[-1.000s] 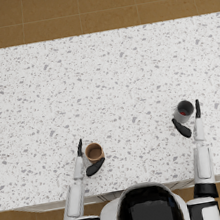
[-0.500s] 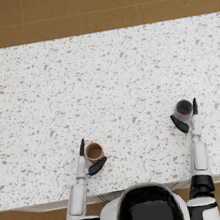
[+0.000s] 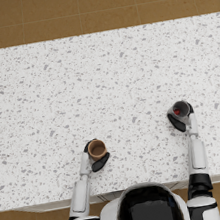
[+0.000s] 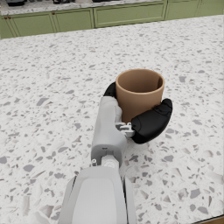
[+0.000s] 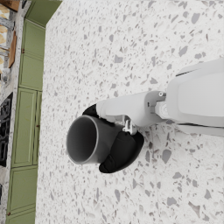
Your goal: Pick up two cups and pour the berry on the right into the cup on the left
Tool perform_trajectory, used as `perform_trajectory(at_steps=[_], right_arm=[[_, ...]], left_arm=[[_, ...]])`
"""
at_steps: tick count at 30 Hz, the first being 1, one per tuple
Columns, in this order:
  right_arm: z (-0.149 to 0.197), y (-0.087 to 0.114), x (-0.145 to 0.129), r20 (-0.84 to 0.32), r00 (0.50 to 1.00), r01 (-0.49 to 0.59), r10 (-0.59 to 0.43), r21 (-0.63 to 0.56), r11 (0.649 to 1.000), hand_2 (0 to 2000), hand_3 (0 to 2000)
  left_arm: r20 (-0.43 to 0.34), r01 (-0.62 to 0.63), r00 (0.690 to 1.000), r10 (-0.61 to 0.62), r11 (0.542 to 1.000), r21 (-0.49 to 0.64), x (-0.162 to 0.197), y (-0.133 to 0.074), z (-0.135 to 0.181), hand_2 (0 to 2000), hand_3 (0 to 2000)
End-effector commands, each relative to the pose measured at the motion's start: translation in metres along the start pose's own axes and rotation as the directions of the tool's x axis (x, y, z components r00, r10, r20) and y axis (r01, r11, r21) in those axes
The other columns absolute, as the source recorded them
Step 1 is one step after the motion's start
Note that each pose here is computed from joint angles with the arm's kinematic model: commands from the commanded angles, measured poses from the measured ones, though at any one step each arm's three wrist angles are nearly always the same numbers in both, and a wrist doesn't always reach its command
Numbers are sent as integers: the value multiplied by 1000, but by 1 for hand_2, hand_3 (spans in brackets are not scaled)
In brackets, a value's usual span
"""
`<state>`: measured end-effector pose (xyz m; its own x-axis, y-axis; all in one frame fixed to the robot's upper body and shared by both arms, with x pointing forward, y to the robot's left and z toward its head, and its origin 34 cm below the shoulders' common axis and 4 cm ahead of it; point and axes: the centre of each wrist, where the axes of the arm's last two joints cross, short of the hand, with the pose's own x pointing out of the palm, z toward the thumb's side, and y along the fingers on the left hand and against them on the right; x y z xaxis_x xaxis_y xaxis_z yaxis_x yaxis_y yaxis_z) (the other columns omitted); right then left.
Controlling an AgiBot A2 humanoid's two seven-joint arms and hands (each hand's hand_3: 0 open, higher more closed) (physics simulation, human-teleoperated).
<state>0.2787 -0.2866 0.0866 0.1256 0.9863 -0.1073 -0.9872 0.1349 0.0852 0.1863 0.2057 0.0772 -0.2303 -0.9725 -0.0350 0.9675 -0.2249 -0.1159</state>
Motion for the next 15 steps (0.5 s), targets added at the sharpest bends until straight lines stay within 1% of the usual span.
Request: perform_trajectory(at_steps=[1,4,5,7,8,10,11,13,15], right_arm=[[52,11,13,-19,999,-52,49,-204,978,2000,1280],[77,24,27,-38,993,-115,109,-304,946,2000,1280],[83,28,32,-45,991,-137,130,-330,934,2000,1280],[96,36,43,-60,983,-182,173,-379,907,2000,1280],[103,38,48,-94,979,-201,178,-405,892,2000,1280],[119,47,62,-165,966,-253,198,-464,849,2000,1280],[125,48,68,-194,961,-269,198,-481,835,2000,1280],[134,50,74,-247,952,-286,180,-509,812,2000,1280],[140,53,78,-299,942,-297,154,-528,796,2000,1280]], left_arm=[[12,16,1000,-17,992,125,8,13,31,2000,1280],[45,57,997,-67,978,202,29,29,50,2000,1280],[51,73,995,-86,972,224,35,31,56,2000,1280],[60,96,992,-114,965,243,44,39,61,2000,1280],[34,110,992,-123,960,258,50,42,66,2000,1280],[-18,136,990,-137,949,284,60,47,73,2000,1280],[-47,151,989,-144,946,288,65,48,74,2000,1280],[-105,174,983,-150,943,283,73,50,73,2000,1280],[-163,188,976,-146,941,282,78,52,73,2000,1280]])
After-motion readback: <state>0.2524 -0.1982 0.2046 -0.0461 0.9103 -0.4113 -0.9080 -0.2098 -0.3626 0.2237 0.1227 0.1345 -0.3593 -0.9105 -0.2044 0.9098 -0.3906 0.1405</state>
